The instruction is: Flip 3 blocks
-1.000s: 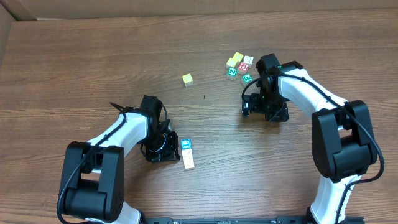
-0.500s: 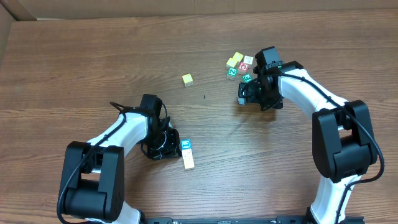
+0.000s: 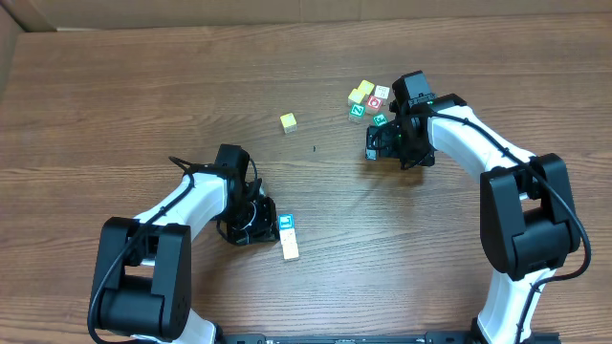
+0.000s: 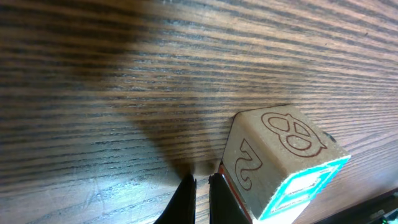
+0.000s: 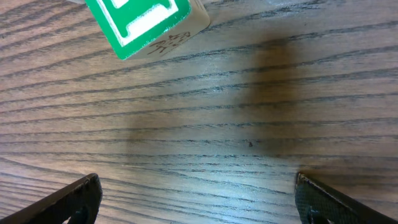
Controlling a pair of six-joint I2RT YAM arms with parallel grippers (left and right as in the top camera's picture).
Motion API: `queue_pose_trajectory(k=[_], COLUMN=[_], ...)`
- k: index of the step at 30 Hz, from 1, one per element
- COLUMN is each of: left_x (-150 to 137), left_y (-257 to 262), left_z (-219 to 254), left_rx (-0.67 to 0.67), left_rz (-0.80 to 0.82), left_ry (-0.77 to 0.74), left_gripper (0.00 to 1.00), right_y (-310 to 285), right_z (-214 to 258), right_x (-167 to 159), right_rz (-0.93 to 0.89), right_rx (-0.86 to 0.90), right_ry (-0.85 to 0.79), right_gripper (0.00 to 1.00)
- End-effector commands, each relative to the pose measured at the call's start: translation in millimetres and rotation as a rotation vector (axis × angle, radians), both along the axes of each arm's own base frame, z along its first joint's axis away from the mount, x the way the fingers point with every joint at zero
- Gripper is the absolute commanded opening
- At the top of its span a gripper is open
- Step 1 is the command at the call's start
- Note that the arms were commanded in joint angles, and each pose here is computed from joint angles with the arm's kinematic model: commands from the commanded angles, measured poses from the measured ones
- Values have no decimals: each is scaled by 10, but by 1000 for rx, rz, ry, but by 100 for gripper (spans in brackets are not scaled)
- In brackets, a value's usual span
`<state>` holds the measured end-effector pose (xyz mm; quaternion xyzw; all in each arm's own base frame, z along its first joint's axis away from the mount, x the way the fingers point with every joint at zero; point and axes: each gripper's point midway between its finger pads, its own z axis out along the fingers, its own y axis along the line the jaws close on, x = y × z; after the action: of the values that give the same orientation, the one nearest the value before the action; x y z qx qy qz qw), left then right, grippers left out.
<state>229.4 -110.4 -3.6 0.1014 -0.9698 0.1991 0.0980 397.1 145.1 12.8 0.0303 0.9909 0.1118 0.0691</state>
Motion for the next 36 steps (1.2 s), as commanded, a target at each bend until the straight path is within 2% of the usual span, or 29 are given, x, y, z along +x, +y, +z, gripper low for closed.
queue_pose_trajectory(k=[1, 18, 29, 36], left_x=[-42, -11, 325, 399], left_y=[-16, -50, 115, 155], left_z=[-57, -35, 105, 84], left_rx=[7, -14, 79, 107], left_rz=[17, 35, 47, 57], left_ry=[29, 27, -54, -84], left_gripper=[4, 4, 4, 4], right_y=[-10, -10, -10, -10], right_z=[7, 7, 7, 7], right_x=[18, 18, 18, 18], right_rz=[0, 0, 0, 0], right_rx=[1, 1, 1, 1], right_ry=[-6, -6, -6, -6], right_gripper=[100, 100, 100, 100])
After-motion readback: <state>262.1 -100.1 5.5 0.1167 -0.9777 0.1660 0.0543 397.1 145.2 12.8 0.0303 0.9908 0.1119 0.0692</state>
